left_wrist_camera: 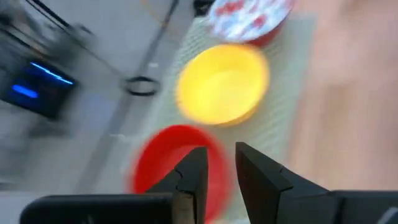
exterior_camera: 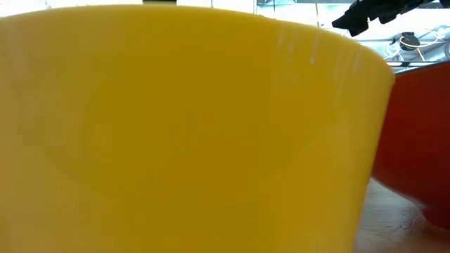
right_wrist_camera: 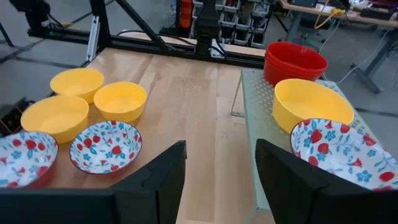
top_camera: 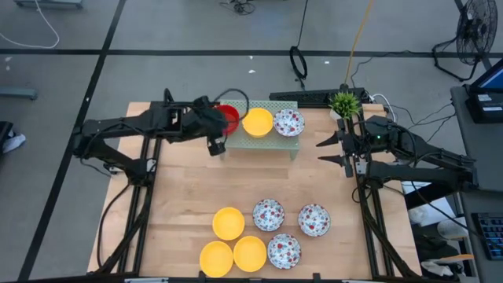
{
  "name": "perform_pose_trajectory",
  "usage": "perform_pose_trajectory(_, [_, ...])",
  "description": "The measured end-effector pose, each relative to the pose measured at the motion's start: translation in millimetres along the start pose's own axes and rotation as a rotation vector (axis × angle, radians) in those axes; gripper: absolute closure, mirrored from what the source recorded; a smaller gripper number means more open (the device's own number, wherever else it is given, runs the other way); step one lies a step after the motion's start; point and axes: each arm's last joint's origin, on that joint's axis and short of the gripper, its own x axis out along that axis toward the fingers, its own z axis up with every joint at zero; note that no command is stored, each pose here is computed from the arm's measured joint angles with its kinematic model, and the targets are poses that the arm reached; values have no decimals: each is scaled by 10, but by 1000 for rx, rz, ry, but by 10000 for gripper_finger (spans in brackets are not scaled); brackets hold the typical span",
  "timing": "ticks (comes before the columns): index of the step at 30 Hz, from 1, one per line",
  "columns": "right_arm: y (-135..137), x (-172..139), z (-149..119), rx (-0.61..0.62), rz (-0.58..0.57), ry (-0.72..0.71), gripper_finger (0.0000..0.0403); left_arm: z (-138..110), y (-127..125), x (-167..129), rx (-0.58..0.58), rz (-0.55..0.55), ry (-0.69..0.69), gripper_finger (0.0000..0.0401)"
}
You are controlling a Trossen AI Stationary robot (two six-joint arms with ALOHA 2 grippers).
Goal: Pick & Place Mini bowls
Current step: Stack the white patterned bowl on the white patterned bowl on the shelf
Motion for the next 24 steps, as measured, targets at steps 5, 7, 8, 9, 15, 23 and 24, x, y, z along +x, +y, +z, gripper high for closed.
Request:
perform_pose_trajectory(5, [-1,16,-5,106,6,9,220,2,-231,-91,-193,-341,29,313])
perform_pose_trajectory(7, [16,46,-25,123,27,41,220,-4,-366,-91,-202,-435,63,313])
perform_pose_trajectory(8, [26,72,-40,130,38,64,220,-10,-430,-95,-206,-461,81,313])
perform_pose_trajectory(9, [37,106,-54,139,45,90,220,-29,-488,-102,-208,-474,107,313])
perform_pose_trajectory(15, [152,360,-183,170,56,309,220,-106,-711,-215,-206,-509,180,313])
perform_pose_trajectory(23, [485,577,-324,344,172,562,220,-123,-819,-285,-211,-468,166,313])
perform_pose_trajectory(24, [547,593,-346,373,184,603,220,-123,-821,-287,-209,-458,162,313])
